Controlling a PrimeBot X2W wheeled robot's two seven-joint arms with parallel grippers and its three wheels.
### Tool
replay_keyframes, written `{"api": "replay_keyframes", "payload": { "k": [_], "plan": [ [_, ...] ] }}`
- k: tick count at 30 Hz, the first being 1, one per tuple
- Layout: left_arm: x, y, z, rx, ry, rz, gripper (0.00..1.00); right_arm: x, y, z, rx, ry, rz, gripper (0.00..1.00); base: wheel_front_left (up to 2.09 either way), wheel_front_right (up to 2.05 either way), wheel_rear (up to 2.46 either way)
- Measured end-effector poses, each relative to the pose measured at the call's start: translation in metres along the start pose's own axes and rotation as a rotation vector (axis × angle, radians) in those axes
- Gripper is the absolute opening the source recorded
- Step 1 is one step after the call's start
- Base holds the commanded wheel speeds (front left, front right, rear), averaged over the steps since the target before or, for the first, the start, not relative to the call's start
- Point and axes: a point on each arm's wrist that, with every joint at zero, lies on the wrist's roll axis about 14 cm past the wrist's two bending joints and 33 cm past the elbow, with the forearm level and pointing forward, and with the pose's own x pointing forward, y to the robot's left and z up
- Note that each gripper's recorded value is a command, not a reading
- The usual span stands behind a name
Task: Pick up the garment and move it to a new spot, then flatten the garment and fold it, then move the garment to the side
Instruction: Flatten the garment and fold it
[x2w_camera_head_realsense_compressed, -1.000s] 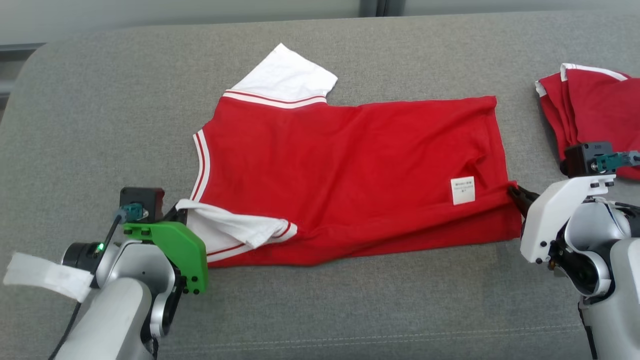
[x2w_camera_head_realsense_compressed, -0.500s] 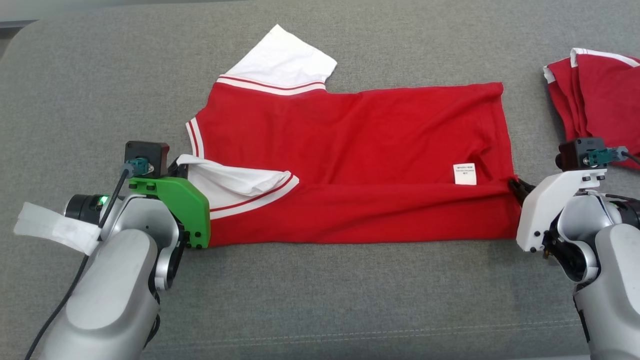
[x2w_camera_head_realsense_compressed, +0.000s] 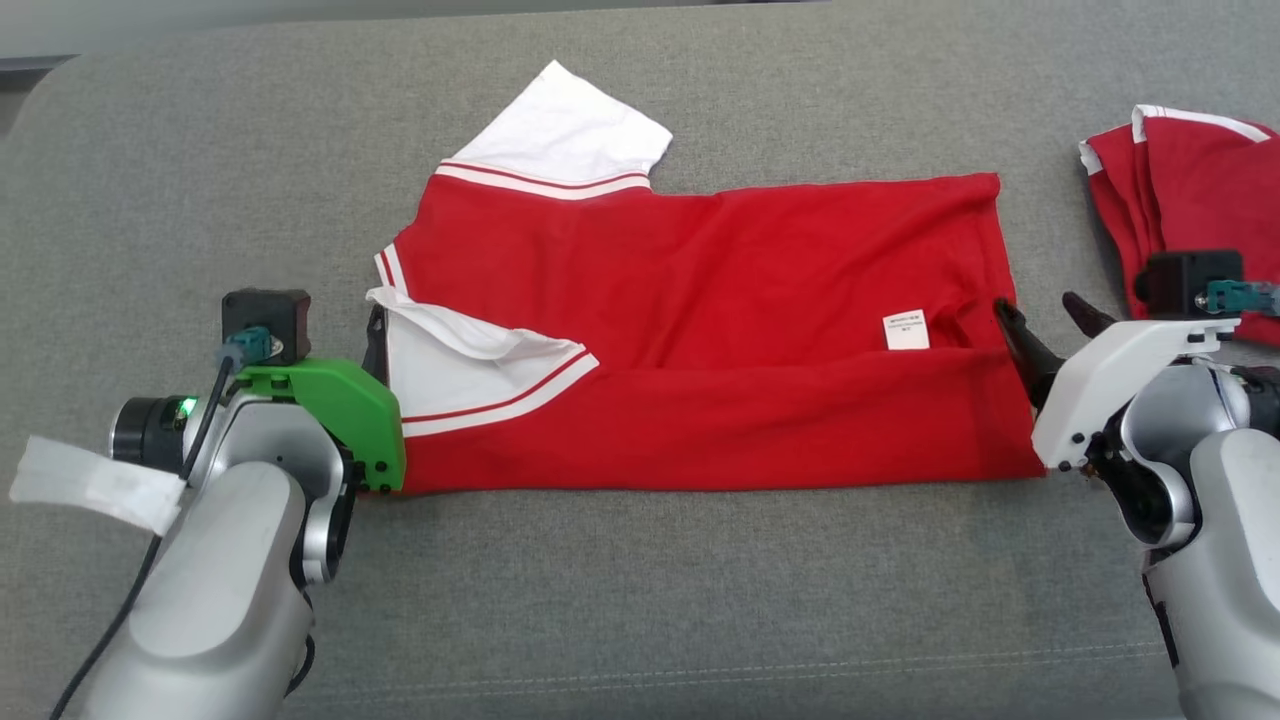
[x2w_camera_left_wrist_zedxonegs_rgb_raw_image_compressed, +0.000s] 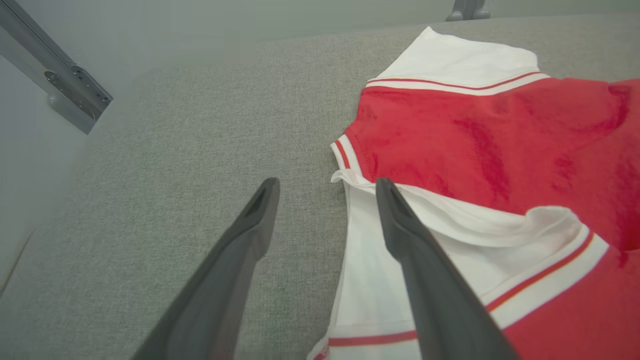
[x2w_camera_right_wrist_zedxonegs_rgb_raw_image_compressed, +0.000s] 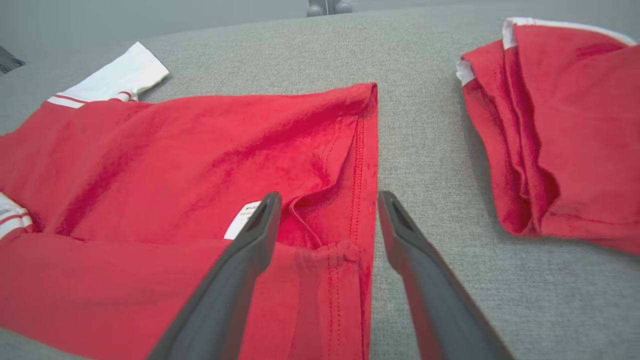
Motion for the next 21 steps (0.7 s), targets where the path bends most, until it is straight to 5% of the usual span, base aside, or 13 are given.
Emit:
{"api": "replay_keyframes", "payload": {
  "k": [9,21],
  "plan": [
    [-0.034,0.013,-0.021,-0.028,-0.042,0.068,1.0,-0.032,-0.003,0.019,-0.009,-0.201,-0.045,1.0,0.0,0.0,0.0],
    [-0.069,0.002,-0.049,-0.031,-0.031,0.08,1.0,-0.074,-0.005,-0.023,0.014,-0.224,-0.126,1.0,0.0,0.0,0.0]
  ]
}}
